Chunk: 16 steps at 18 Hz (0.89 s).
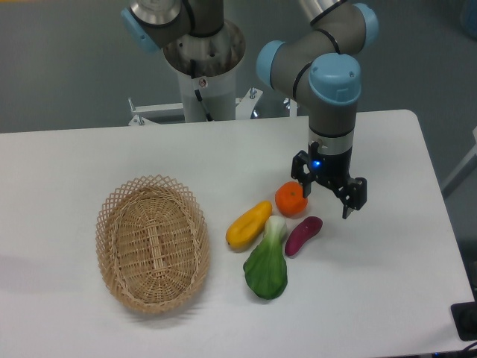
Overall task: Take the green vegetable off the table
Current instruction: 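Move the open gripper toward the green bok choy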
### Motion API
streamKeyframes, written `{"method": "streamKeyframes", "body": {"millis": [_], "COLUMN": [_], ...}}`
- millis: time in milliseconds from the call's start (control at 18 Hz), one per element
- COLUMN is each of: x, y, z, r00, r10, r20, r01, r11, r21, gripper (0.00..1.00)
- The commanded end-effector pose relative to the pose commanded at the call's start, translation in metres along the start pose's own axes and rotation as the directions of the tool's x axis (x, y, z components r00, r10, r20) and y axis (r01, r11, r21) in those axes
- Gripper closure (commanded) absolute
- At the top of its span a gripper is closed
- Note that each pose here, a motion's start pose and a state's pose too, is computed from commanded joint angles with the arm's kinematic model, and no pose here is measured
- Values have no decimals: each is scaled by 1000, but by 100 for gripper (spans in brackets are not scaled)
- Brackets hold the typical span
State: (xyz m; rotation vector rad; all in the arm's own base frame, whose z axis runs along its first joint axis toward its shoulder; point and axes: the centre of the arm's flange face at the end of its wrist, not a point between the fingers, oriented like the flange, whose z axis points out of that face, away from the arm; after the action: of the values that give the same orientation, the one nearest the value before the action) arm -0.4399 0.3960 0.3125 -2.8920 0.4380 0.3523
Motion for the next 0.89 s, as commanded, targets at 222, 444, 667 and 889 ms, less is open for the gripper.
{"method": "streamKeyframes", "body": {"millis": [222,444,667,889], "x": [3,6,12,41], "y": [0,-3,-6,-43], "z": [3,5,12,20], "r00": [1000,996,990,973], "r10": [-1,-83,-134,-216], "r20": [-10,-24,-51,-85], "r01": [1,84,137,221], "r11": [1000,996,989,974], "r21": [13,39,61,52], "gripper": [0,0,0,0]}}
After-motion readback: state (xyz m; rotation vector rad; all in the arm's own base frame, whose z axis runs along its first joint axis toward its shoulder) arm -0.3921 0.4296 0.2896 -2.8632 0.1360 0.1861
